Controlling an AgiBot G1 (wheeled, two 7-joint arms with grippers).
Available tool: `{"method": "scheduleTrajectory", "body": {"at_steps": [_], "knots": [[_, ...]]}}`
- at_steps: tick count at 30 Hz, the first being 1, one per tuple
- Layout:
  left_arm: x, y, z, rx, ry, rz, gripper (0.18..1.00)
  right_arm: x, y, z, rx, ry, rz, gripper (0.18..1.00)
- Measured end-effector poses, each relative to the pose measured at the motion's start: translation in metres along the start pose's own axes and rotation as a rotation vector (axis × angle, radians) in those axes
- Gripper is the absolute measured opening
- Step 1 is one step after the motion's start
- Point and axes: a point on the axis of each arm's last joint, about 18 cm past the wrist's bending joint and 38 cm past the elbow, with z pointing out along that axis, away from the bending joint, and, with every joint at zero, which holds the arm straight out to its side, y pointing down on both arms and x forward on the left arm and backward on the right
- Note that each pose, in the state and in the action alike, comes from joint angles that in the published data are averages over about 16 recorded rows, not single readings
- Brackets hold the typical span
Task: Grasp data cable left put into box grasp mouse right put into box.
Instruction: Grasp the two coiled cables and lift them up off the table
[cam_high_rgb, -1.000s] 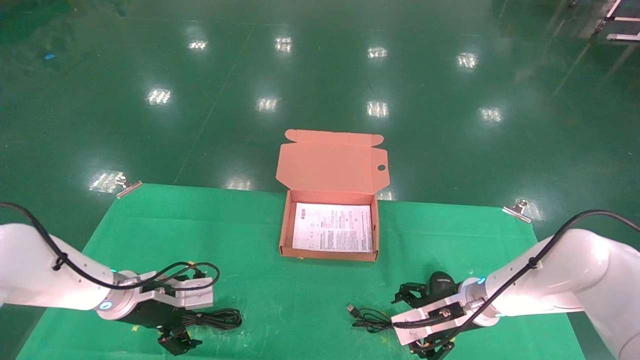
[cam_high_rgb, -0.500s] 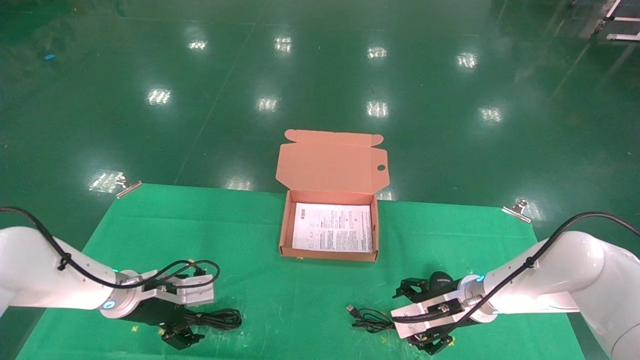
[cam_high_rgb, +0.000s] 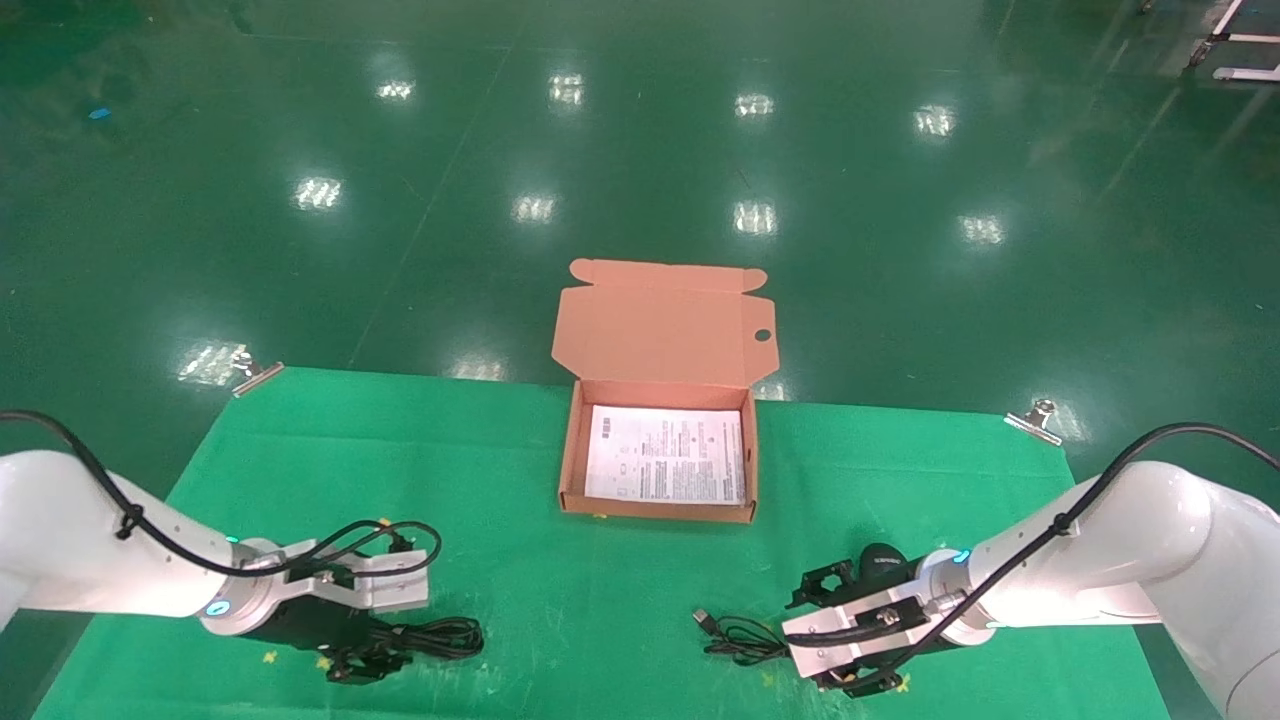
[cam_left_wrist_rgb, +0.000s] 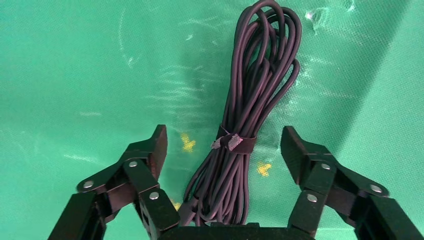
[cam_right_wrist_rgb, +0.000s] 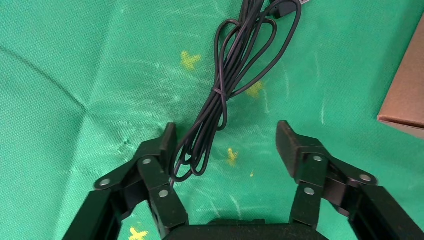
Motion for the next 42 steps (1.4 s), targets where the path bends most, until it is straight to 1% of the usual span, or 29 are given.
{"method": "scheduleTrajectory", "body": {"at_steps": [5,9,11,17,21,24,28,31,33,38,42], "knots": [[0.0,-0.001,-0.001,-0.001,0.001,0.005,0.741,0.0,0.0,0.0,0.001,-0.001,-0.001,0.785],[0.0,-0.001,-0.001,-0.001,0.001,0.008,0.638,0.0,0.0,-0.001,0.001,-0.001,-0.002,0.682],[0.0,-0.001,-0.001,-0.001,0.001,0.009,0.578,0.0,0.0,-0.001,0.001,-0.001,-0.002,0.614],[0.0,0.0,-0.002,-0.002,0.001,0.015,0.417,0.0,0.001,-0.002,-0.005,-0.005,-0.001,0.444],[-0.001,0.005,-0.007,-0.002,-0.007,0.028,0.34,0.005,0.007,-0.011,-0.016,0.009,0.02,0.339],[-0.007,0.008,-0.018,0.001,-0.03,0.056,0.301,0.015,0.016,-0.027,-0.029,0.044,0.053,0.289],[-0.023,0.005,-0.045,0.012,-0.095,0.112,0.274,0.043,0.027,-0.063,-0.045,0.144,0.102,0.248],[-0.038,-0.003,-0.072,0.026,-0.167,0.162,0.267,0.073,0.029,-0.098,-0.046,0.26,0.133,0.228],[-0.05,-0.013,-0.091,0.037,-0.226,0.197,0.266,0.096,0.026,-0.123,-0.039,0.349,0.142,0.222],[-0.079,-0.049,-0.139,0.076,-0.394,0.284,0.265,0.154,0.002,-0.181,0.007,0.572,0.129,0.218],[-0.097,-0.081,-0.165,0.116,-0.509,0.331,0.264,0.195,-0.028,-0.213,0.061,0.715,0.099,0.218]]}}
